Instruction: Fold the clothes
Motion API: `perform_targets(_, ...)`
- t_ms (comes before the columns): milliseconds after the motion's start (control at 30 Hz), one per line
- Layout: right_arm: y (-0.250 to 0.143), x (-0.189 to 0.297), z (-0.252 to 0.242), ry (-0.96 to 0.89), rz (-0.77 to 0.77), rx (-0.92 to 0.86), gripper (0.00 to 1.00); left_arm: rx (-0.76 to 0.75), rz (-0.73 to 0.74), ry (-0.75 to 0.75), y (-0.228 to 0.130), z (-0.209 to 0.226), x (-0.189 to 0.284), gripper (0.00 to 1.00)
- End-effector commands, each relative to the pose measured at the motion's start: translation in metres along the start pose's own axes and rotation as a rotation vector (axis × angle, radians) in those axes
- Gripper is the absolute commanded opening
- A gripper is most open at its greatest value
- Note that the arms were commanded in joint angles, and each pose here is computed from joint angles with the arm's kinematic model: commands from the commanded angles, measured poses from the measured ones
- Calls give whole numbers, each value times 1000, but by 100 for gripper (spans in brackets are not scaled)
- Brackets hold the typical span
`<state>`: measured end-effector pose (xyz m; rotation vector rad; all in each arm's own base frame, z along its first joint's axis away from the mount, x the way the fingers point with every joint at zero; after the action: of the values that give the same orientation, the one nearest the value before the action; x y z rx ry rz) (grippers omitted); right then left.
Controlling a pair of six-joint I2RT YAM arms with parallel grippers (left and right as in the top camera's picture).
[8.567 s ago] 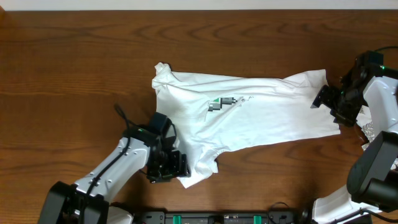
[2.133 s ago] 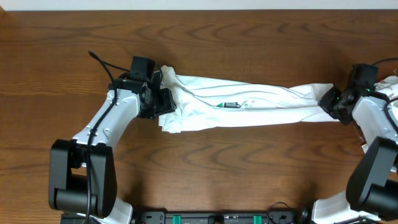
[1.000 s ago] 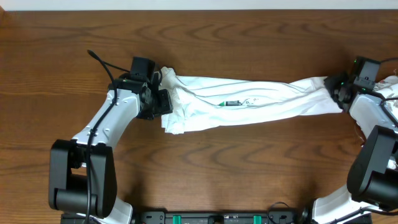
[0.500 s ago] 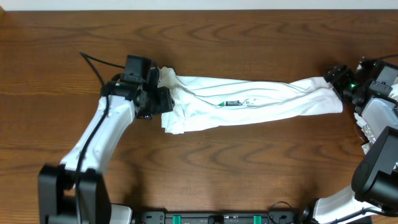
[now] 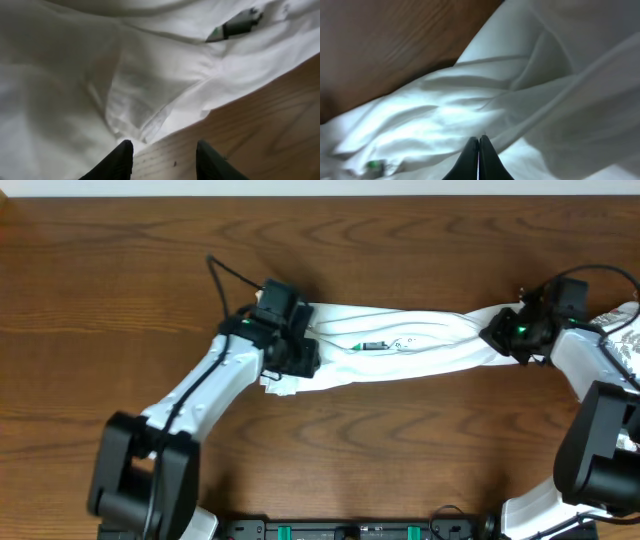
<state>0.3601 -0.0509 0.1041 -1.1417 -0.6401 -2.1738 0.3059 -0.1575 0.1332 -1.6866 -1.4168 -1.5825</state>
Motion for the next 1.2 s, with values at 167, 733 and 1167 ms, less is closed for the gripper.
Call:
perform_targets(167,4,-19,9,-86,-97,103,1,-60,-11,75,11,20,-38,42)
perform_targets(733,5,-23,12,-97,-114,186,7,39,-147,226,47,69,-14,42)
perform_targets(1167,10,-11,5,88,-17,219,62,60,-5,211,23,66,-17,42)
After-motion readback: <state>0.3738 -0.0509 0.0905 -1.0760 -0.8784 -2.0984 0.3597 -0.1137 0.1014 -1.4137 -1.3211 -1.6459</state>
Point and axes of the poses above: each gripper's point midway between its finger pads, its own x axis back along the fingers, its own z axis along the line the jaws close on, y = z × x, the point moved 8 cm from there along x, back along the fingers, and after that the axes turned 12 degrees about -x, right-handed, at the moved point
